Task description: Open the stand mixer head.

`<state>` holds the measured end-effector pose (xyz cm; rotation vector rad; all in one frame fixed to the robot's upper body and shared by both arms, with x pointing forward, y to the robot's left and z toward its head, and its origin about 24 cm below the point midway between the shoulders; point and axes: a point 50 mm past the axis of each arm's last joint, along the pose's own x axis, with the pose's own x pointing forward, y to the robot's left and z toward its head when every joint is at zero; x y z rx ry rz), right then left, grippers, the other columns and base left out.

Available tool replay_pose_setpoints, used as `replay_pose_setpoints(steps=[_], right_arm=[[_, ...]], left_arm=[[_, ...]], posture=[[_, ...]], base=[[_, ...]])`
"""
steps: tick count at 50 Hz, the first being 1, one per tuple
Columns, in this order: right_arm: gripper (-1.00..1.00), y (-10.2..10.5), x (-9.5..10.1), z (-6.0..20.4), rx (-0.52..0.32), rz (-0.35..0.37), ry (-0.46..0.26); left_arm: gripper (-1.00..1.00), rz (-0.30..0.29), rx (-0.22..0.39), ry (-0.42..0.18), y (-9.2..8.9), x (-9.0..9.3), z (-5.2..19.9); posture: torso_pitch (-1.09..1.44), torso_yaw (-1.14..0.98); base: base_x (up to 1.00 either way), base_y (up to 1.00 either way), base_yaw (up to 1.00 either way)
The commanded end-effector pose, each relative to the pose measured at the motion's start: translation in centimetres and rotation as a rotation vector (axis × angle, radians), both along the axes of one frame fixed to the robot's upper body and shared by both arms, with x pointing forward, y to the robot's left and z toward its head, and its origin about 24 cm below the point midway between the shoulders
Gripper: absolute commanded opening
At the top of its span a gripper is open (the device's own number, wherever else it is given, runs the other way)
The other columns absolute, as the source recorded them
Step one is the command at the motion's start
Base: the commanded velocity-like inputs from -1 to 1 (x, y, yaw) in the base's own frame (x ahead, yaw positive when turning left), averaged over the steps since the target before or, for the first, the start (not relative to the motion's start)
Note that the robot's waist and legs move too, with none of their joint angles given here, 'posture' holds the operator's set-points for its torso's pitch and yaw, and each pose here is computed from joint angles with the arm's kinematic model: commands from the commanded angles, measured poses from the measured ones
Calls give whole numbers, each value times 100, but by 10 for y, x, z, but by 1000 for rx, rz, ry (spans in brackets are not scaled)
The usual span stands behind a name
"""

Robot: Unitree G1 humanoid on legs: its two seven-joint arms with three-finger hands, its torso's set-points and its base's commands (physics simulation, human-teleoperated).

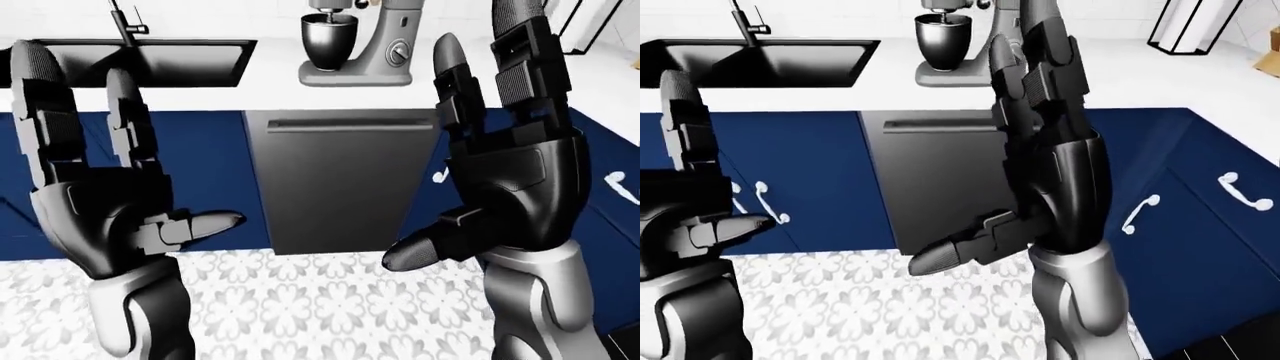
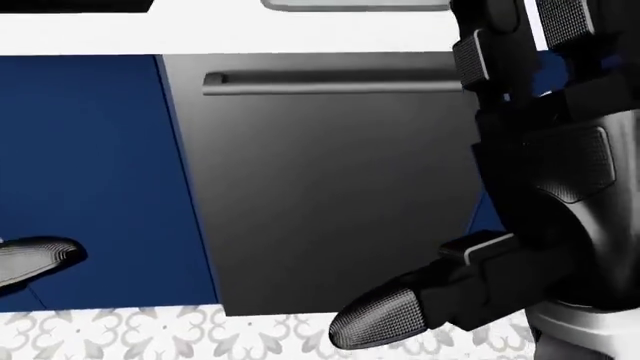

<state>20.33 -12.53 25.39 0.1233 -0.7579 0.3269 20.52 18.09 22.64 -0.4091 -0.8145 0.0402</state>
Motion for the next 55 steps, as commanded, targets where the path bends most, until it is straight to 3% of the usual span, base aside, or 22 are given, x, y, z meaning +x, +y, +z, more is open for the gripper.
replay_pose_setpoints(steps=[1,4,8,13,17,20,29,34,40,45,55], right_arm=[[100,1,-11,12,12,12,-99],[100,2,-10,11,0,-8,-96],[100,1,-12,13,23,30,-97],[100,1,-9,11,2,-7,-95],[100,1,-12,12,19,30,-100],[100,0,-9,11,3,-9,-96],[100,-1,-12,14,34,26,-103],[100,-1,-11,12,13,-6,-100],[100,-1,-13,13,24,28,-95],[100,-1,-11,13,8,-2,-103],[100,-1,-13,13,25,20,-101]], left_arm=[[98,13,9,-88,1,-9,12],[98,13,8,-89,1,-9,12],[98,12,7,-88,1,-8,12],[98,13,7,-86,1,-8,11],[98,14,9,-84,1,-8,11],[98,13,8,-83,1,-8,11],[98,15,10,-82,1,-8,10],[98,13,11,-84,1,-9,11],[98,14,14,-86,0,-10,12],[98,15,14,-86,1,-9,12],[98,19,12,-85,2,-9,11]], posture=[[0,0],[0,0],[0,0],[0,0],[0,0],[0,0],[0,0],[0,0],[0,0],[0,0],[0,0]], base=[[100,-12,0],[0,0,0],[28,0,0],[40,0,0],[28,-4,0],[68,-12,0],[16,-2,0],[40,-5,0],[0,0,0],[41,0,0],[32,-5,0]])
